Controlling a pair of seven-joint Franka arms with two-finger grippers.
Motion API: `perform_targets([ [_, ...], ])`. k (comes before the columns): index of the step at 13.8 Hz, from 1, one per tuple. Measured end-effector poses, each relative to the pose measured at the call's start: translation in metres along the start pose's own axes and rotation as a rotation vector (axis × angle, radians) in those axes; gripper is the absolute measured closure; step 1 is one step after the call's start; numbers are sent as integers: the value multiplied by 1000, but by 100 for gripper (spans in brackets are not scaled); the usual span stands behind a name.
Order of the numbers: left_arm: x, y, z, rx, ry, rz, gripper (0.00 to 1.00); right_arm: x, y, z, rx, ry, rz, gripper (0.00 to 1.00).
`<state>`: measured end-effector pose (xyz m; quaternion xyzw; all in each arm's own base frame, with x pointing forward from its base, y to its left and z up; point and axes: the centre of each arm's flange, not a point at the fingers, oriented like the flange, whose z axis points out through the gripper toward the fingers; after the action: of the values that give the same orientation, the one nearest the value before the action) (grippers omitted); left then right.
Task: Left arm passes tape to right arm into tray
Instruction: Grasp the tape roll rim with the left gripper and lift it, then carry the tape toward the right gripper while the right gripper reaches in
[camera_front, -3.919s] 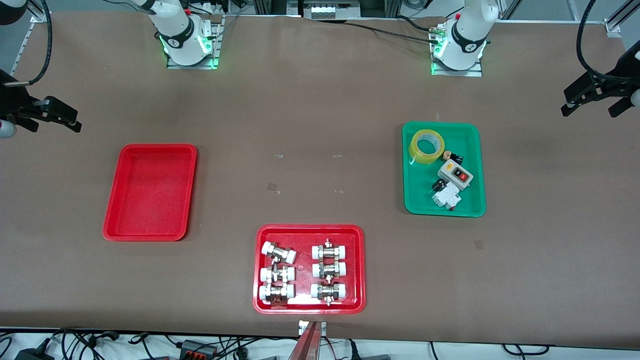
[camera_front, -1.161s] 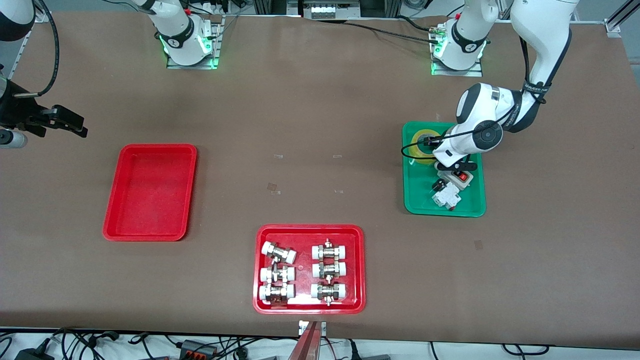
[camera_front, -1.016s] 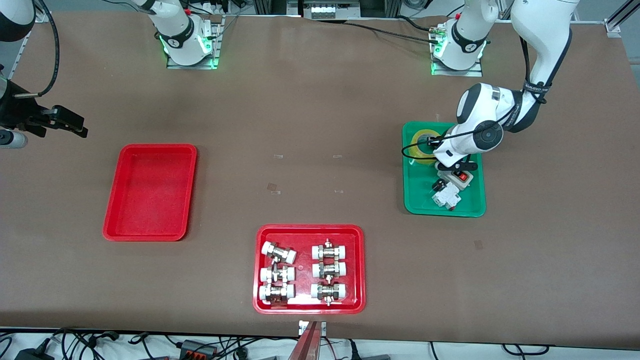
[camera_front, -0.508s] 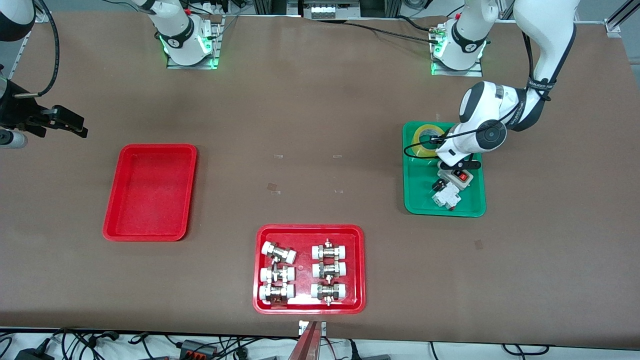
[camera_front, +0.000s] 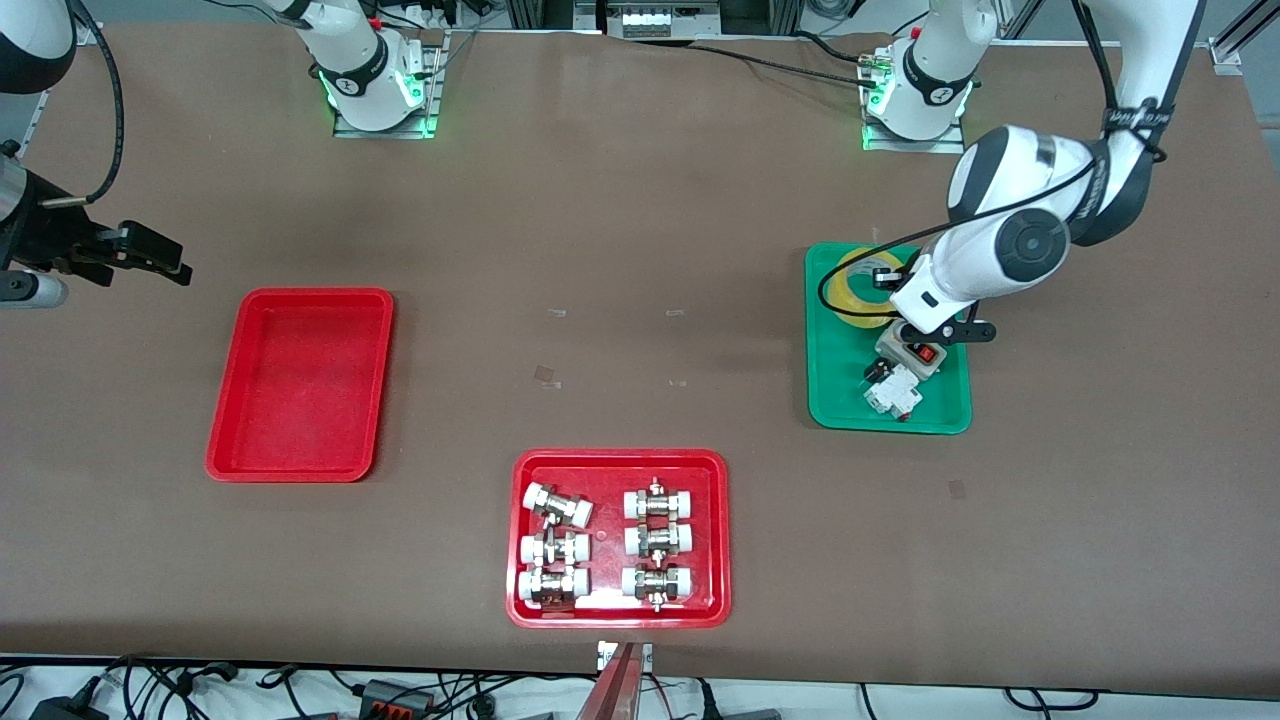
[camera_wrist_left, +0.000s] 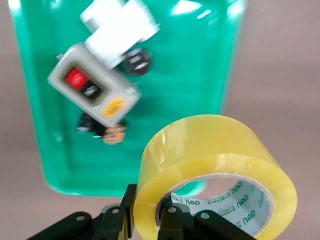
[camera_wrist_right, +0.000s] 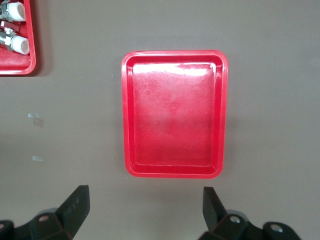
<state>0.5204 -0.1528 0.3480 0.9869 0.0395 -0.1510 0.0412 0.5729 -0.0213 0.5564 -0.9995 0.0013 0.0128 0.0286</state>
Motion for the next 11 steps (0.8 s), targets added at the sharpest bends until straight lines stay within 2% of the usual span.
perform_targets([
  [2, -3, 36, -29, -106, 19, -24, 78, 3, -12, 12, 6, -29, -18, 0],
  [4, -9, 80, -48, -185, 21, -62, 78, 10, -34, 35, 6, -83, -56, 0],
  [6, -14, 129, -67, -268, 7, -107, 78, 16, -45, 55, 37, -117, -65, 0],
  [8, -18, 174, -87, -347, 26, -152, 78, 22, -55, 71, 116, -144, -59, 0],
  [11, -35, 244, -98, -491, 103, -229, 78, 26, -81, 77, 265, -159, -53, 0],
])
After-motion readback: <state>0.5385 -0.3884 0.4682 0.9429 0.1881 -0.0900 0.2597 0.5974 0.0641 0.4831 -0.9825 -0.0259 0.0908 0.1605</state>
